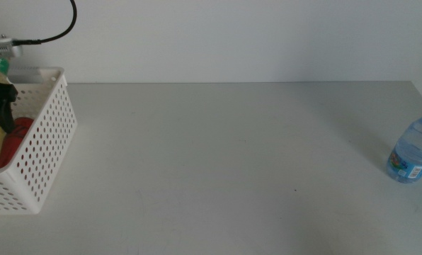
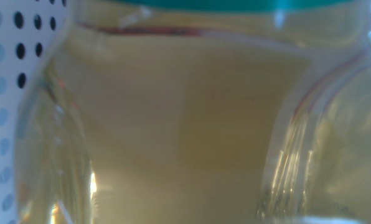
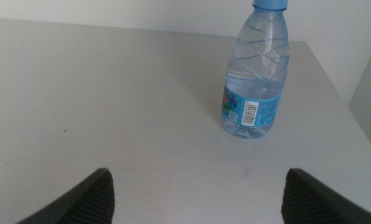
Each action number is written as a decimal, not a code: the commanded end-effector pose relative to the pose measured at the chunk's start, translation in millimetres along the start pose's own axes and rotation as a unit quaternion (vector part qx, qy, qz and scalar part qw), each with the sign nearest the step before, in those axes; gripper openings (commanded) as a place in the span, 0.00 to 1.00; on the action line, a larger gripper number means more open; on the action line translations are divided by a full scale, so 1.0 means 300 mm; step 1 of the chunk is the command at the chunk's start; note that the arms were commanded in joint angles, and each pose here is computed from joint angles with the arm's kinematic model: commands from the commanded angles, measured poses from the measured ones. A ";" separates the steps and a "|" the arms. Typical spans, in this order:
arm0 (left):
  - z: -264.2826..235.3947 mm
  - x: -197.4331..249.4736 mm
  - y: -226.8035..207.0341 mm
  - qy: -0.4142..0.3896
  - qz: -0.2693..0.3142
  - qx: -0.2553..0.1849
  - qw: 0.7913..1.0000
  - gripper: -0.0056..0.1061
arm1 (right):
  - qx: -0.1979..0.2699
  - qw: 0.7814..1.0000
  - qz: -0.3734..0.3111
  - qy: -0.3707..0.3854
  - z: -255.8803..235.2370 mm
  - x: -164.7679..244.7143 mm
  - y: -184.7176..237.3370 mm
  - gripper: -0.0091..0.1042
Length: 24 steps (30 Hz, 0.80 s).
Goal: Use arms to grab the bottles and put them into the dustbin to the left of the table.
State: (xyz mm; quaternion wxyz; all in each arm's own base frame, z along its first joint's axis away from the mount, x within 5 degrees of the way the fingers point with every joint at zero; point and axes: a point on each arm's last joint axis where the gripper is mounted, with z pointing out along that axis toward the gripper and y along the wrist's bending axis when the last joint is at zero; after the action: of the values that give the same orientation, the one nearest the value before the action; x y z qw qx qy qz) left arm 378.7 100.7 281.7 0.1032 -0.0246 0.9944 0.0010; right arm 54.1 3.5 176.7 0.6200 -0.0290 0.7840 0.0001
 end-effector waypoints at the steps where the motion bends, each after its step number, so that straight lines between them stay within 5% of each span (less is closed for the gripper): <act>1: -0.084 0.031 -0.015 0.002 0.002 0.008 1.000 0.04 | 0.012 0.999 -0.009 -0.052 -0.009 -0.035 -0.006 0.77; 11: -0.007 0.066 -0.027 0.037 -0.003 0.025 0.999 0.04 | 0.012 0.999 -0.009 -0.052 -0.009 -0.035 -0.006 0.77; 16: -0.007 0.055 -0.032 0.020 -0.007 0.034 0.999 0.13 | 0.012 0.999 -0.009 -0.052 -0.009 -0.035 -0.006 0.77; 19: -0.006 0.053 -0.031 0.015 -0.007 0.033 0.999 0.27 | 0.012 0.999 -0.009 -0.052 -0.009 -0.035 -0.006 0.77; 20: -0.006 0.049 -0.033 0.010 -0.009 0.035 0.999 0.52 | 0.012 0.999 -0.009 -0.052 -0.009 -0.035 -0.006 0.77; 24: -0.006 0.048 -0.025 0.006 -0.006 0.023 1.000 0.80 | 0.012 0.999 -0.009 -0.052 -0.009 -0.035 -0.006 0.77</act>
State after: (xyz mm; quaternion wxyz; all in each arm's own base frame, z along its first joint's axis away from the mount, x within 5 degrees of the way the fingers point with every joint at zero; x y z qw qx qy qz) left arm 370.6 94.1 247.6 0.0535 -0.0318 0.9975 -0.0332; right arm 54.1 3.5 176.7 0.6200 -0.0290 0.7840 0.0001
